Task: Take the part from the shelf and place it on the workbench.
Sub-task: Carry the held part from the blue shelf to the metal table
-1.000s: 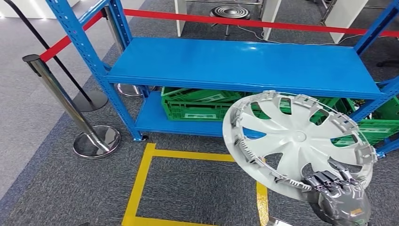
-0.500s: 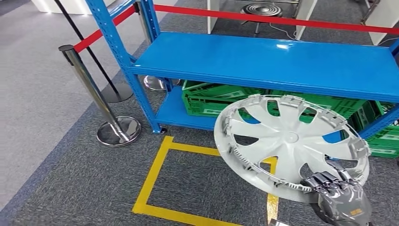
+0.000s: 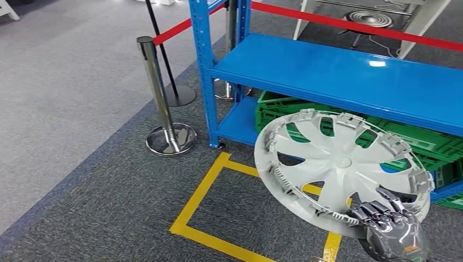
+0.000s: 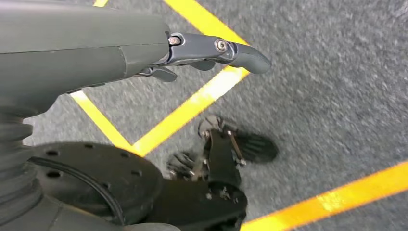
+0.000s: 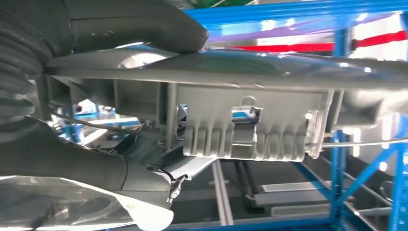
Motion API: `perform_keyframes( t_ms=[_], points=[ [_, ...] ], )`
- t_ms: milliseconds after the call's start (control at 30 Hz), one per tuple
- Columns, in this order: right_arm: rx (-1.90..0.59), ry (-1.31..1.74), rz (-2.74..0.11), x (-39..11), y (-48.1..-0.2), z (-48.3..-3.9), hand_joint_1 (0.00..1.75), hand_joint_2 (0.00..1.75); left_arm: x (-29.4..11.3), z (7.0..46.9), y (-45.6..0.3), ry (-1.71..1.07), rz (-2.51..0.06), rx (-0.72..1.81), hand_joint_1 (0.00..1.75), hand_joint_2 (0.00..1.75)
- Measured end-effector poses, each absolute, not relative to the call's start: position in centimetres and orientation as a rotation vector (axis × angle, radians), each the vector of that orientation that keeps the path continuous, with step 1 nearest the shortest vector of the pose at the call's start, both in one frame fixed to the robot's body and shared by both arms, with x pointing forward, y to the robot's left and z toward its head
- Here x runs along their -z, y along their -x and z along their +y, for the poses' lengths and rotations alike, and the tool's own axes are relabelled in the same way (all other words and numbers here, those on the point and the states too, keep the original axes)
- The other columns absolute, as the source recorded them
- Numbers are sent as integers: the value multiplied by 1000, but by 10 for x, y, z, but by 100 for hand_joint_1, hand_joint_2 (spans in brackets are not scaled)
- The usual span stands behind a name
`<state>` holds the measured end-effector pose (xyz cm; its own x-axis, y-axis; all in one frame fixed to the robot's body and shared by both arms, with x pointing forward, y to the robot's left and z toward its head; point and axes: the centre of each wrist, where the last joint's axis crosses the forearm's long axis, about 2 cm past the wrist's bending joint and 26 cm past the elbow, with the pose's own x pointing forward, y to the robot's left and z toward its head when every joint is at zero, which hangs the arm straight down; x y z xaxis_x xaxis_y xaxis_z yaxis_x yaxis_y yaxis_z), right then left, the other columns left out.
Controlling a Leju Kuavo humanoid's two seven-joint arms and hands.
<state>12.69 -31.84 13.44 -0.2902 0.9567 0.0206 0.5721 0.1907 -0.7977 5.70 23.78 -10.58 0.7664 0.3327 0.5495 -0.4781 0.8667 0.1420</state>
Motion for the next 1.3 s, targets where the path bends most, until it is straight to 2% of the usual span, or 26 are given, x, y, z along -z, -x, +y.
perform_keyframes(
  t_ms=[1300],
  points=[
    [-978, 1356, -2122, -136, -163, -296, 175, 175, 107, 238, -50, -316, -531, -493, 0, 175]
  ],
)
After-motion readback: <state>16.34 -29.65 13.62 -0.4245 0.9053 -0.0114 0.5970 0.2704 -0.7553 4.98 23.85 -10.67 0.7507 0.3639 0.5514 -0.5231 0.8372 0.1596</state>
